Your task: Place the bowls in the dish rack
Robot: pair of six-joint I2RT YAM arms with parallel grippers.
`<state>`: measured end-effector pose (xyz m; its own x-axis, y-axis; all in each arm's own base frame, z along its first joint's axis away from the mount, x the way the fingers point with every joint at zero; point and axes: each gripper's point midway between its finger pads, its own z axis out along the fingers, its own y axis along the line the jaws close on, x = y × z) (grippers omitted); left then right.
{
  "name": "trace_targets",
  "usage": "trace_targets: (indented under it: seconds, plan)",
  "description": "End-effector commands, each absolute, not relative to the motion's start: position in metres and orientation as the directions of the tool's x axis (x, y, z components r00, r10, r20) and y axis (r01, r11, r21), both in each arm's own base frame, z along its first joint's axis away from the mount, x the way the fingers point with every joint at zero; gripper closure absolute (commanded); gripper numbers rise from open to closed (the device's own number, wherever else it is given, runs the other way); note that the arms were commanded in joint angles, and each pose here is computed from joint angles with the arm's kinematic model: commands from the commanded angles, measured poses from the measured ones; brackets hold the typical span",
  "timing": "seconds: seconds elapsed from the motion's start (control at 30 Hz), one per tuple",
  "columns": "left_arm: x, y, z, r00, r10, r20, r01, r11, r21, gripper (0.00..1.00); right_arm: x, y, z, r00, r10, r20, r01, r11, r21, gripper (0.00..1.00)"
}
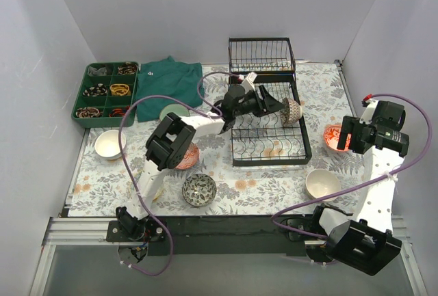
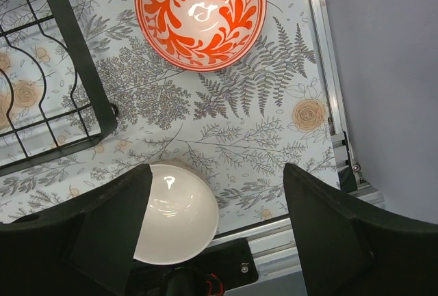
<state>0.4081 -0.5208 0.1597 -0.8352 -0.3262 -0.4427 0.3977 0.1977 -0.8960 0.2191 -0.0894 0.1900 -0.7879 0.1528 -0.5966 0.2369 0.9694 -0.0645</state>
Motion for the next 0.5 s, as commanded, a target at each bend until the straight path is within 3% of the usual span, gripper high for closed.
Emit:
trace_targets:
  seconds: [0.0,0.13,0.33,0.47]
  plan:
    - [0.404,-0.470,0.210,-0.794,-0.296,-0.532,0.463,0.272,-0.843,0.49,0.226,-0.090,0.208,-0.745,0.153,-0.650,0.245,0.968,-0.053,0.14]
    - [0.381,-0.425,0.231,-0.732,-0.181,-0.657,0.575,0.354,-0.738,0.50,0.230,-0.085,0.211,-0.740,0.134,-0.659,0.210,0.977,-0.038,0.14]
    - [0.328,-0.342,0.247,-0.537,0.097,-0.838,0.761,0.483,-0.432,0.50,0.242,-0.076,0.219,-0.736,0.050,-0.675,0.090,0.996,-0.025,0.14]
    - [0.322,-0.282,0.228,-0.552,0.290,-0.782,0.734,0.614,-0.291,0.48,0.249,-0.068,0.227,-0.724,0.020,-0.689,0.029,1.000,-0.001,0.13]
